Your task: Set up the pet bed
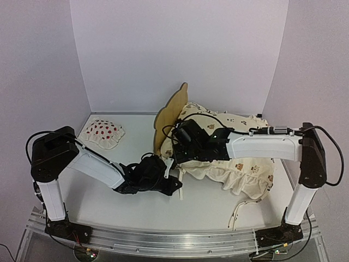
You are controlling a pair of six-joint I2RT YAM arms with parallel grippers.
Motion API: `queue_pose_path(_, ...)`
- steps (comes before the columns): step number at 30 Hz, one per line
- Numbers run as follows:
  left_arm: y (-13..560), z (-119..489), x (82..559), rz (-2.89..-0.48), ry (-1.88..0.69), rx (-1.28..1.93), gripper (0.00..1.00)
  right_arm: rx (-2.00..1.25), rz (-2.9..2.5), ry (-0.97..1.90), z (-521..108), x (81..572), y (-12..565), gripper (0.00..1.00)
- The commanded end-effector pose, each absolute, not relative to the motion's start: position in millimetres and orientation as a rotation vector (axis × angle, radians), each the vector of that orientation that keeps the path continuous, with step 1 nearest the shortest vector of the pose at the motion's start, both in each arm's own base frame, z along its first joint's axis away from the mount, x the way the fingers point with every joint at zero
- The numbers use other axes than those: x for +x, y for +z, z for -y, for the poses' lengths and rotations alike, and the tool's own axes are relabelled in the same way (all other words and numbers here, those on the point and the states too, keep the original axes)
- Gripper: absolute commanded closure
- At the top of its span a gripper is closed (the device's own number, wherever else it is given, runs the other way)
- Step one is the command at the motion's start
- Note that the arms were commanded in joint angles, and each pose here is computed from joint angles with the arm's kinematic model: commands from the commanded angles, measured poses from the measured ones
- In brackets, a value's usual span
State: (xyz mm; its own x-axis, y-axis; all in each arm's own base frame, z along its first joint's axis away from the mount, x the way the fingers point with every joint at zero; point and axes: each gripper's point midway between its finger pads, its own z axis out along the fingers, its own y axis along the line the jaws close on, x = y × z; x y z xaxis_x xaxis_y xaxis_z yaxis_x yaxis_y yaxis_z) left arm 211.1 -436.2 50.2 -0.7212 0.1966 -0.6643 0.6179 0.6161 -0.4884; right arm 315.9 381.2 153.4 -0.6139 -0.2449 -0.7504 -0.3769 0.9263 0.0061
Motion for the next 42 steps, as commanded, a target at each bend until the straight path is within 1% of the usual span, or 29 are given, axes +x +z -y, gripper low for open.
queue_pose_path(1,37,404,212,-2.356,-0.812,0.653,1.0,-0.367,-2.089,0.289,-381,339,239,1.0)
queue_pose_path(6,32,362,224,-2.403,-0.667,0.566,1.0,-0.335,-2.053,0.311,-372,361,267,1.0)
queue_pose_path(9,30,330,231,-2.437,-0.521,0.533,1.0,-0.324,-2.02,0.334,-371,376,288,1.0)
queue_pose_path(12,24,292,238,-2.475,-0.371,0.48,1.0,-0.297,-1.996,0.355,-370,396,302,1.0)
queue_pose_path(14,22,276,240,-2.495,-0.333,0.458,1.0,-0.268,-1.973,0.358,-366,412,316,1.0)
queue_pose_path(20,12,264,247,-2.539,-0.262,0.457,1.0,-0.12,-1.937,0.344,-326,468,340,1.0)
queue_pose_path(24,-1,260,251,-2.584,-0.202,0.464,1.0,-0.059,-1.951,0.318,-300,491,340,1.0)
queue_pose_path(27,-10,255,252,-2.626,-0.189,0.442,1.0,-0.01,-1.975,0.302,-277,497,333,1.0)
queue_pose_path(30,-11,250,260,-2.647,-0.19,0.41,1.0,0.011,-1.999,0.319,-262,485,328,1.0)
queue_pose_path(32,-6,251,271,-2.642,-0.208,0.396,1.0,0.006,-2.042,0.361,-260,470,315,1.0)
queue_pose_path(37,13,253,309,-2.617,-0.255,0.353,1.0,0.003,-2.161,0.597,-275,417,284,1.0)
queue_pose_path(42,34,253,352,-2.579,-0.348,0.289,1.0,-0.037,-2.238,0.623,-280,360,253,1.0)
